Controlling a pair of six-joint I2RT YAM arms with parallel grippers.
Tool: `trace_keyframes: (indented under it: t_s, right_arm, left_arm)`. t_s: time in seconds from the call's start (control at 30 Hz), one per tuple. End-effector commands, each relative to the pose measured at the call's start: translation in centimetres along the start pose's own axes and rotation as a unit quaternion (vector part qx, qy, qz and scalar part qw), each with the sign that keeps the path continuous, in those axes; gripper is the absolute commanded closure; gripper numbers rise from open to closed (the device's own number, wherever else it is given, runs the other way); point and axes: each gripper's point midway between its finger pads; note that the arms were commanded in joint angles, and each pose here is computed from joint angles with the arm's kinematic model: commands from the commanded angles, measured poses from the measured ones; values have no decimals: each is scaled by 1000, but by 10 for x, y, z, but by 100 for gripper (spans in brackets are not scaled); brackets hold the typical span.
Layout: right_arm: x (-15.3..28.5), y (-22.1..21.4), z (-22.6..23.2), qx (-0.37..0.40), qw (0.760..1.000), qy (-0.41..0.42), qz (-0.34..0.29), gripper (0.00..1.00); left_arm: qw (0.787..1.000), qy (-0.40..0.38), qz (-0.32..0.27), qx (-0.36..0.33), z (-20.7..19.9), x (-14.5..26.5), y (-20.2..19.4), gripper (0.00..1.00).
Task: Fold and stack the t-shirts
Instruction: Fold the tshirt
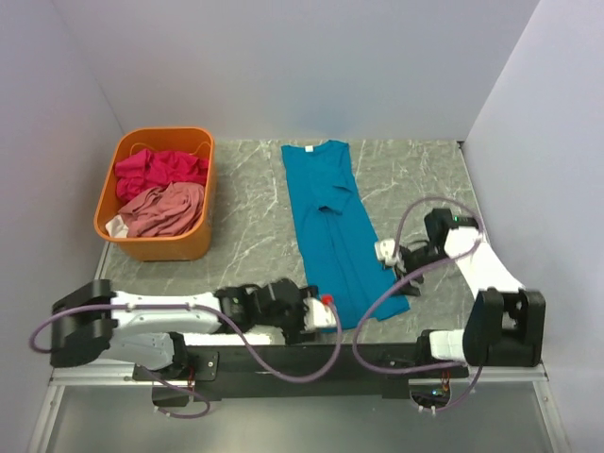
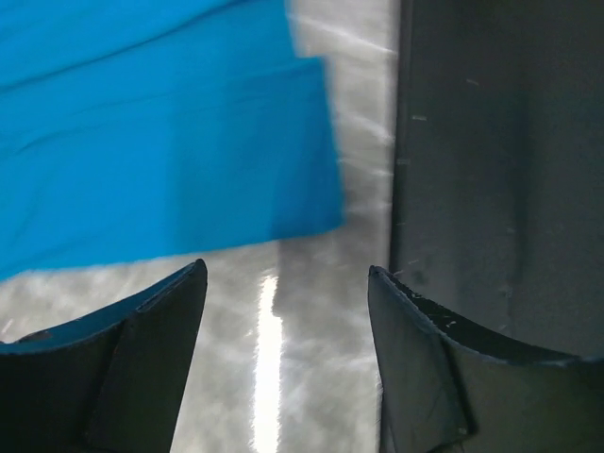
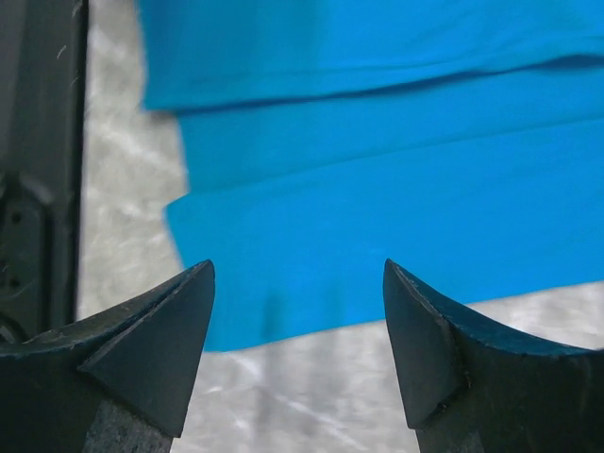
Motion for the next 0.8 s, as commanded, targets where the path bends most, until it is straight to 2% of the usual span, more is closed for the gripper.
trace_keyframes:
  t_s: [0.0, 0.2, 0.33, 0.6, 0.7, 0.77]
  right_arm:
    - [0, -8, 14, 83, 996, -12, 41, 23]
    - [-7, -23, 29, 94, 993, -7, 68, 24]
    - [-11, -29, 35, 98, 993, 0, 73, 26]
    - [-18, -34, 37, 101, 992, 1, 71, 27]
    - [-18, -37, 38, 97, 993, 9, 73, 28]
    - [-17, -40, 38, 99, 992, 10, 80, 28]
  left_arm:
    - [997, 42, -23, -55, -4, -22, 10, 26]
    - [994, 59, 8, -86, -6, -48, -1, 36]
    - [993, 61, 29, -100, -7, -59, -13, 37]
    - [991, 72, 30, -112, -3, -72, -13, 39]
    - [990, 62, 48, -118, -6, -76, -21, 44]
    - [990, 57, 54, -119, -8, -76, -26, 51]
Point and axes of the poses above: each gripper's point midway between its finger pads, its own x axis back along the fingers, its own z axis along the line the jaws close on, y = z × x, and after that the axes turned 14 degrees about x, right-handed
